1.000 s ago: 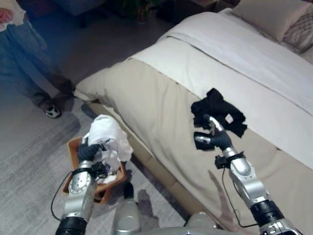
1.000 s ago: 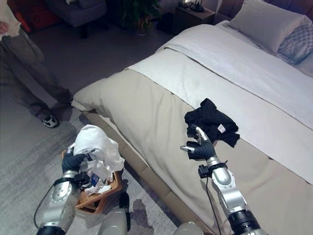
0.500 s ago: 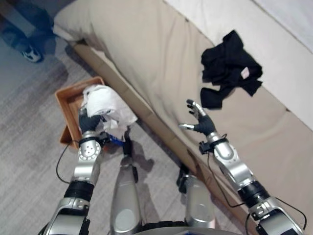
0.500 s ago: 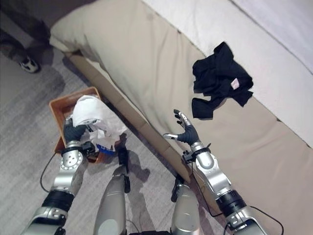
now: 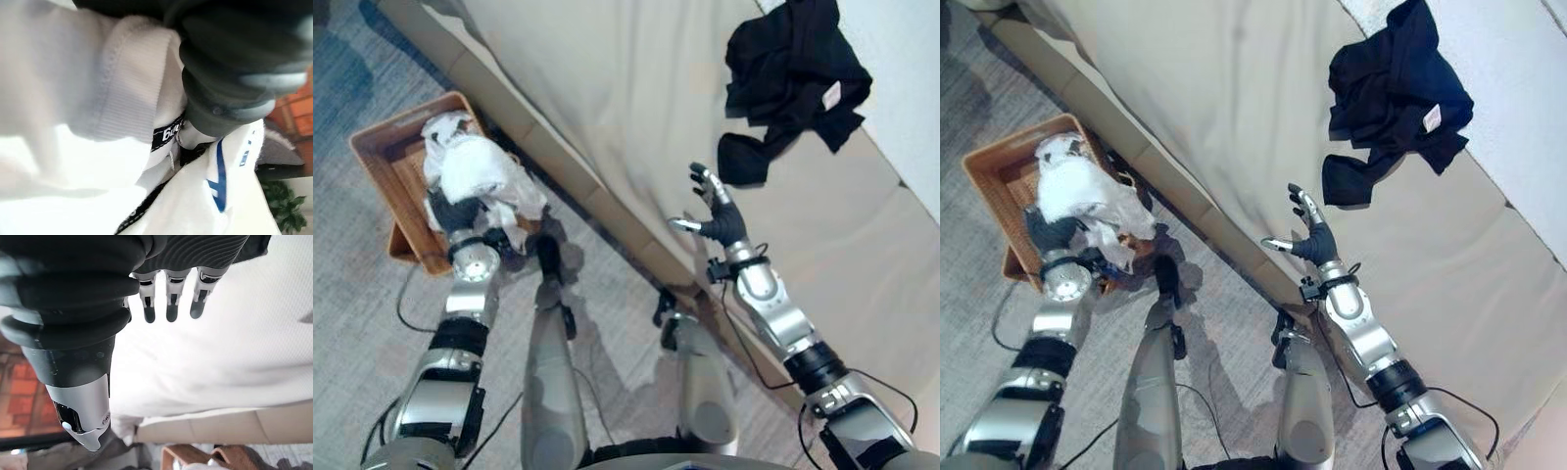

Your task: Pick up clothes into the bucket

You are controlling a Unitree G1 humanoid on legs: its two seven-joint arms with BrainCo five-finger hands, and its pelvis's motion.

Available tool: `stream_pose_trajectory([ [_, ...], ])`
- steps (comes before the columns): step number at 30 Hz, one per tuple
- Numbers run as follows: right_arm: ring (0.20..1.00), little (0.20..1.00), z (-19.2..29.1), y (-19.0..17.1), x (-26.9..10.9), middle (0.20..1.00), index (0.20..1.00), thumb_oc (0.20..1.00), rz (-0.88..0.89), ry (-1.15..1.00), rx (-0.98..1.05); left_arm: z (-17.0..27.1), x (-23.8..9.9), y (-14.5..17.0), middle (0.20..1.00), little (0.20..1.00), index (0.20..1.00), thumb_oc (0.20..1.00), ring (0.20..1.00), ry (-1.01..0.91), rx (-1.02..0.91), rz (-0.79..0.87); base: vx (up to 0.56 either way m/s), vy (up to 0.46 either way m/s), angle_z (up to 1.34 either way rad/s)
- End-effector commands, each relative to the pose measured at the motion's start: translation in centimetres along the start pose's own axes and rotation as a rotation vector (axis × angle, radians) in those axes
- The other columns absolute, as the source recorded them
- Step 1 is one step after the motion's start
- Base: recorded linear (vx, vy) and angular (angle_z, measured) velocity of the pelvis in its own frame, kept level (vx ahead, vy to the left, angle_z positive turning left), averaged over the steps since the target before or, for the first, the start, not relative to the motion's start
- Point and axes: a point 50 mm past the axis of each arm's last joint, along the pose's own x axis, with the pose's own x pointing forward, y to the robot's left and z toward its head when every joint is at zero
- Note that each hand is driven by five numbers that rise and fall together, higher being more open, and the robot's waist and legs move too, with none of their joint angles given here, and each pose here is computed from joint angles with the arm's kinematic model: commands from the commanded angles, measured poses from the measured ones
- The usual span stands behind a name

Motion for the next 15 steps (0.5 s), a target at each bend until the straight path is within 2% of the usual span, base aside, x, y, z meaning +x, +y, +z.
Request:
stream_pose_trajectory([
  [1,1.0,1.0,1.1,0.1,0.0,1.0,1.0,1.0,-0.034,-0.087,0.098,6.0,3.0,1.5,0.2,0.2,0.2,0.2,0.2,-0.253,-0.008,0.081,0.08,-0.034,0.25],
  [6,1.0,1.0,1.3,0.7,0.1,1.0,1.0,1.0,-0.015,-0.097,0.106,8.3,4.2,1.4,0.2,0.2,0.2,0.2,0.2,-0.321,0.022,0.086,0.05,0.0,0.12],
  [10,1.0,1.0,1.1,1.1,-0.6,1.0,1.0,1.0,0.007,-0.089,0.105,7.7,4.0,0.9,0.2,0.2,0.2,0.2,0.2,-0.282,0.001,0.118,0.05,0.02,0.06],
  [15,1.0,1.0,1.4,1.2,-0.7,1.0,1.0,1.0,0.007,-0.107,0.105,6.9,4.4,1.8,0.2,0.2,0.2,0.2,0.2,-0.241,0.032,0.206,0.01,0.003,0.01],
])
